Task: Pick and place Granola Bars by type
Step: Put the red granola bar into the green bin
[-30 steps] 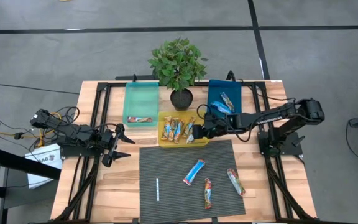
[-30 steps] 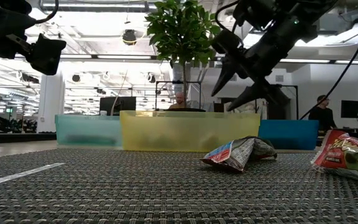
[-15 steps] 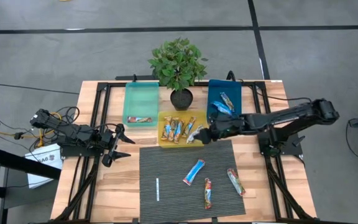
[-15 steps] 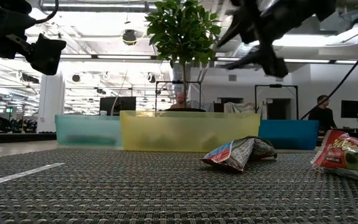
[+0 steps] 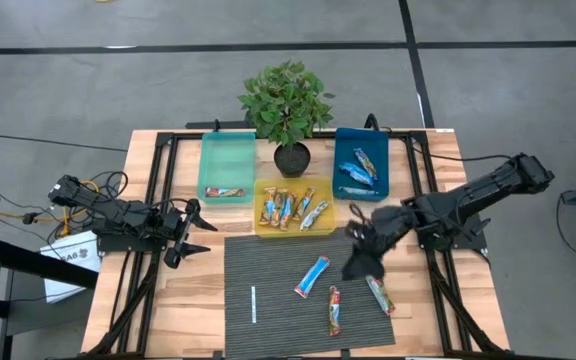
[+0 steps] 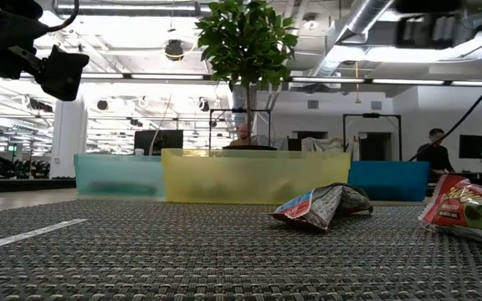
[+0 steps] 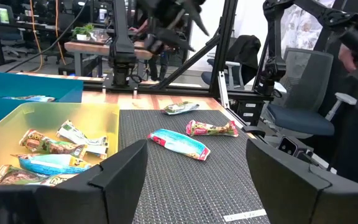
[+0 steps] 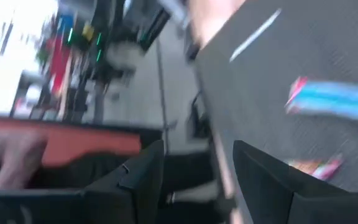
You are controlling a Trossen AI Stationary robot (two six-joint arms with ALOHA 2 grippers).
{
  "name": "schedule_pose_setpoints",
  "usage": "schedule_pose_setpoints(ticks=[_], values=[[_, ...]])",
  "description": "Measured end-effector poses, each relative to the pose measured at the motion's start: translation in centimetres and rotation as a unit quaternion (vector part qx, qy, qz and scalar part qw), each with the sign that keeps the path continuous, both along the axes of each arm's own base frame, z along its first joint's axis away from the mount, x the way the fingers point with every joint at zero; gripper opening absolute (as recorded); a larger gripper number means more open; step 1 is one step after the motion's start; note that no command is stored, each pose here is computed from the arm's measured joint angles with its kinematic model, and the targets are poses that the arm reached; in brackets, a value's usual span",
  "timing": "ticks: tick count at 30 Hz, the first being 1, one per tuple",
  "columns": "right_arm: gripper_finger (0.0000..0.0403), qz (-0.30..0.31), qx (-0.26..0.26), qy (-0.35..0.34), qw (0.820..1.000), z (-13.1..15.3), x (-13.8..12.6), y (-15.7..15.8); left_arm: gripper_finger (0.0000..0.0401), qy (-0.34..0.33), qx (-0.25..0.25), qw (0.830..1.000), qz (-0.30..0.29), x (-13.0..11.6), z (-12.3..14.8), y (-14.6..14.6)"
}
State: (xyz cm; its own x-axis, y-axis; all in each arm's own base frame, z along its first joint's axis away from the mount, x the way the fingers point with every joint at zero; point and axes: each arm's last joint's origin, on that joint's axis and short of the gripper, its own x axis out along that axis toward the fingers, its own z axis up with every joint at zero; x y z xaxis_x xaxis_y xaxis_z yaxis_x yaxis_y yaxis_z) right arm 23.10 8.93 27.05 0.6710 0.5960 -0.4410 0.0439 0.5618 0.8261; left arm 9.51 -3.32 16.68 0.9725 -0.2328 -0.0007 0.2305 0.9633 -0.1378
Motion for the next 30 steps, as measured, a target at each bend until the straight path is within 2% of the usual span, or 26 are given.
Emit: schedule_pose_setpoints(ticks=[6,10,15,21,25,30], values=[[0.018,0.121,0.043,0.056,0.99,-0.5,-1.6,2.8,0.0265,0.0,0.0,1.0,0.0,0.0,0.0,0.0],[0.018,0.168,0.082,0.13,0.974,-0.8,-2.7,4.1,0.0265,0.0,0.0,1.0,0.0,0.0,0.0,0.0],[0.0176,0.196,0.098,0.23,0.948,-1.5,-4.2,5.1,0.0265,0.0,0.0,1.0,0.0,0.0,0.0,0.0],[0.0168,0.16,0.056,0.329,0.929,-2.7,-6.0,5.5,0.0265,0.0,0.0,1.0,0.0,0.0,0.0,0.0],[0.0164,0.111,-0.003,0.365,0.924,-3.6,-7.0,5.5,0.0265,0.0,0.0,1.0,0.0,0.0,0.0,0.0],[0.0164,0.034,-0.073,0.379,0.922,-4.2,-7.9,5.4,0.0265,0.0,0.0,1.0,0.0,0.0,0.0,0.0]])
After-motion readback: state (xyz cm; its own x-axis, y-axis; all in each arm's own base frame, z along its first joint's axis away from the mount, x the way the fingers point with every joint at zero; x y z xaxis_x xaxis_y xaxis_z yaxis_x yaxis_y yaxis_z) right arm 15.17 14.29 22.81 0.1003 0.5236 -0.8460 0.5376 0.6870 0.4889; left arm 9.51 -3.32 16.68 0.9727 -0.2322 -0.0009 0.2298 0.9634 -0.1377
